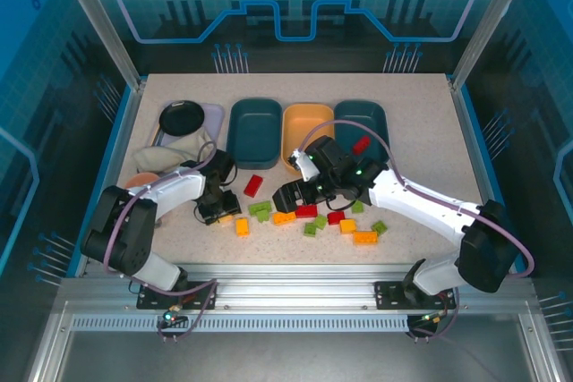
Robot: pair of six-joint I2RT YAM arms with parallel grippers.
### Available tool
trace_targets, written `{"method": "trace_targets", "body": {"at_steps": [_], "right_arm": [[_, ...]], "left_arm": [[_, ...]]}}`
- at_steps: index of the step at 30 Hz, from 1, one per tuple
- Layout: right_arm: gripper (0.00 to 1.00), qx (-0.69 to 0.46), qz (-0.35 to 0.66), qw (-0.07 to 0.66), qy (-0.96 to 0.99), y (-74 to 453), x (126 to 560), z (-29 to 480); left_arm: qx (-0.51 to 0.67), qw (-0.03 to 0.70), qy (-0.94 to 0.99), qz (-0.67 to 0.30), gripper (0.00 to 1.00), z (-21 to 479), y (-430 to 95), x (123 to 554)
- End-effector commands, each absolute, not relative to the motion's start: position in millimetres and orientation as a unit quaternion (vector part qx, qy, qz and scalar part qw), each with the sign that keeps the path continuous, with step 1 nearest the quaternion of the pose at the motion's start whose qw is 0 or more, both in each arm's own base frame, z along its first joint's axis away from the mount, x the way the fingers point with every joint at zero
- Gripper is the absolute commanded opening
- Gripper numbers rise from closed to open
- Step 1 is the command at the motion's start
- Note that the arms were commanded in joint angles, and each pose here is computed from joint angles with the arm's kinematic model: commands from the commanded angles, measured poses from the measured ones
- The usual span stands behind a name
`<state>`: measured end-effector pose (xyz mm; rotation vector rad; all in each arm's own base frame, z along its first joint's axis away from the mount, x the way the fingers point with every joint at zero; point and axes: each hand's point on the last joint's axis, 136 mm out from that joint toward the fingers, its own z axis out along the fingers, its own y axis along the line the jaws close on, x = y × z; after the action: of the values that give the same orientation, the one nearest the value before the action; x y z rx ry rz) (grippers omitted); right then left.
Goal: Sort the legos into containers by color
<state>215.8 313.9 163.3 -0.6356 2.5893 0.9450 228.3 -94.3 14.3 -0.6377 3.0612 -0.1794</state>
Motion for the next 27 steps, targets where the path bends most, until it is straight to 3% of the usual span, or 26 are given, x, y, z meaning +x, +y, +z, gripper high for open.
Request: {"method": "trace_targets", "body": {"at_steps": [1,8,14,20,27], "right_arm": [[0.92,-0.216,0.341,0.168,0.899,318.8,225.1,176.2],[0.9,-0.174,0.328,0.232,0.899,296.6,244.8,206.4],[0.91,-0.069,0.334,0.299,0.891,266.6,286.3,230.2],[0.92,-0.006,0.332,0.336,0.881,254.5,327.8,243.7],[0.91,0.015,0.293,0.297,0.908,244.3,343.1,233.4]], "left_arm": [[-0.186,0.022,0.981,-0.057,0.42,21.4,-101.2,237.3],[-0.183,0.073,0.977,-0.076,0.38,91.4,-119.0,246.1],[-0.174,0.138,0.969,-0.107,0.37,153.7,-131.1,313.8],[-0.171,0.134,0.971,-0.102,0.37,141.0,-141.1,399.0],[-0.172,0.087,0.978,-0.083,0.39,88.2,-148.5,465.8]]}}
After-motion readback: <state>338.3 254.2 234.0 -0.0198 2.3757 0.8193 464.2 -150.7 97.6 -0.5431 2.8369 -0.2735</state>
